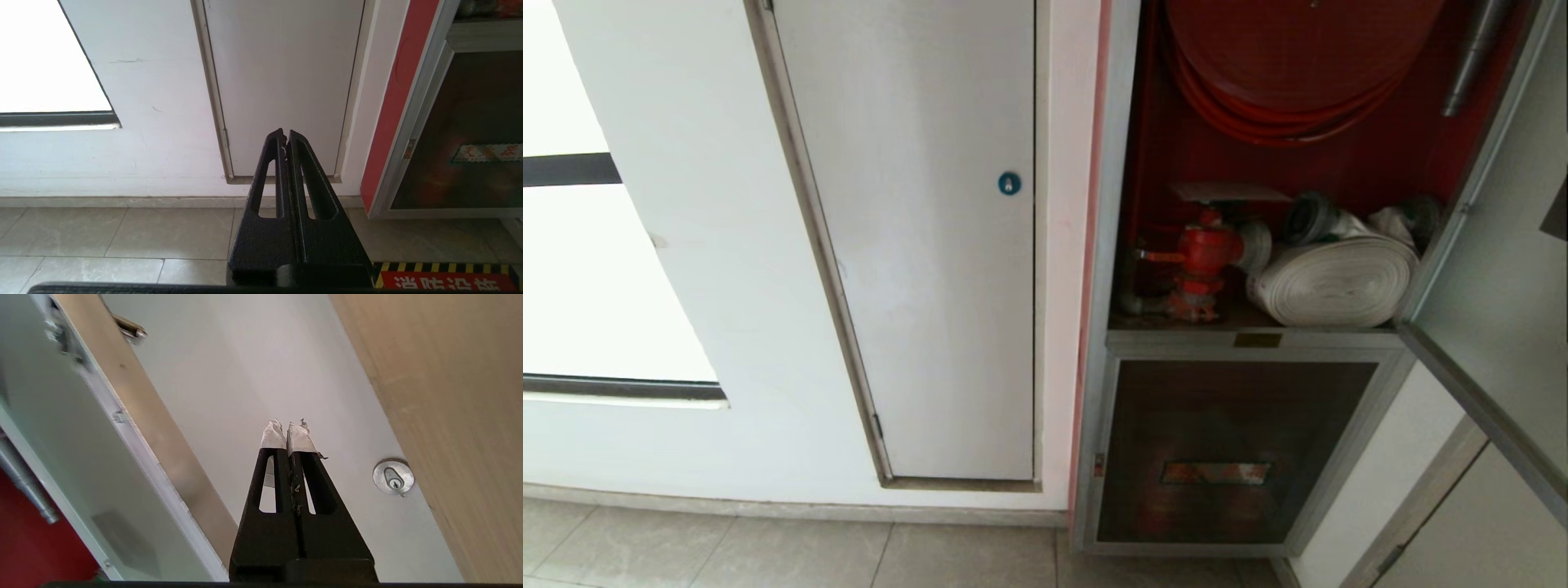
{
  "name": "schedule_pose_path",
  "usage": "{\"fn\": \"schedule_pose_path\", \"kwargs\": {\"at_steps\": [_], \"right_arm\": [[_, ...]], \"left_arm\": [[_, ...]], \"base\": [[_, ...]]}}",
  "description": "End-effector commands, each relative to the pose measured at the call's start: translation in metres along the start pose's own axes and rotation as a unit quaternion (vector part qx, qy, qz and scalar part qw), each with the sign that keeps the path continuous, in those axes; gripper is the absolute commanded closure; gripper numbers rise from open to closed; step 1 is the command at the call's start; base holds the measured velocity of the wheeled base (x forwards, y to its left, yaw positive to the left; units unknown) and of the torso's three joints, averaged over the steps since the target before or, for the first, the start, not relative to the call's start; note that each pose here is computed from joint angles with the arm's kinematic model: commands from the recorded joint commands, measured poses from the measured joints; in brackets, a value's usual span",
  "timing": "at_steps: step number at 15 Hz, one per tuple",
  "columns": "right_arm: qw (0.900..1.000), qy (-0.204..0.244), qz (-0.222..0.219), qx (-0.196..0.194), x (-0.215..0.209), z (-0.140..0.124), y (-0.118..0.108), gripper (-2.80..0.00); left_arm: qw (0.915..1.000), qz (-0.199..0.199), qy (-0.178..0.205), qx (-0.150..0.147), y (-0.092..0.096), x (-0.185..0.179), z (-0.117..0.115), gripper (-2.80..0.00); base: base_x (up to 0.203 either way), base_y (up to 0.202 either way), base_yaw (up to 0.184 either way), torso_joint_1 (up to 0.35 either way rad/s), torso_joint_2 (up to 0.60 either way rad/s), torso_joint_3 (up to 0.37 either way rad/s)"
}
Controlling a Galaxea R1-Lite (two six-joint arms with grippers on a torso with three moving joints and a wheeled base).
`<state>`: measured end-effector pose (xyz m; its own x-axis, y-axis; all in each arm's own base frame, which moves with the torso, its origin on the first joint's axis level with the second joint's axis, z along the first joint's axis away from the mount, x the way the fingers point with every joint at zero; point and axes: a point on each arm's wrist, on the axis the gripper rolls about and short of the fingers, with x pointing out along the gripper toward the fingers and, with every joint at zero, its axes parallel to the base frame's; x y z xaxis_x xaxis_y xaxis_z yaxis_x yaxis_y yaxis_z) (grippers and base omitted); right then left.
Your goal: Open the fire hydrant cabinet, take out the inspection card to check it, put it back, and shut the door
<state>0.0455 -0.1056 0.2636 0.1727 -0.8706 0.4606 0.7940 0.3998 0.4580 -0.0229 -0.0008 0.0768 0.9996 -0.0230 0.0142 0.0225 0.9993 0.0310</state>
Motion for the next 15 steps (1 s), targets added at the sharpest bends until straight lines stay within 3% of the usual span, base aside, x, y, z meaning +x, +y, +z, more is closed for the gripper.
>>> {"fn": "schedule_pose_path", "kwargs": {"at_steps": [1, 11, 15], "right_arm": [[1.0, 0.023, 0.002, -0.006, 0.014, -0.01, -0.002, 0.0], [0.992, 0.084, 0.093, 0.004, 0.021, -0.021, 0.008, 0.0], [0.983, 0.131, 0.128, 0.021, 0.005, -0.025, 0.02, 0.0]], "left_arm": [[1.0, 0.001, 0.003, 0.0, 0.0, 0.001, -0.002, 0.0], [1.0, 0.0, 0.003, 0.0, 0.0, 0.001, -0.002, 0.0], [1.0, 0.001, 0.003, 0.0, 0.0, 0.001, -0.002, 0.0]], "base": [[0.0, 0.0, 0.0, 0.0, 0.0, 0.0], [0.0, 0.0, 0.0, 0.0, 0.0, 0.0], [0.0, 0.0, 0.0, 0.0, 0.0, 0.0]]}}
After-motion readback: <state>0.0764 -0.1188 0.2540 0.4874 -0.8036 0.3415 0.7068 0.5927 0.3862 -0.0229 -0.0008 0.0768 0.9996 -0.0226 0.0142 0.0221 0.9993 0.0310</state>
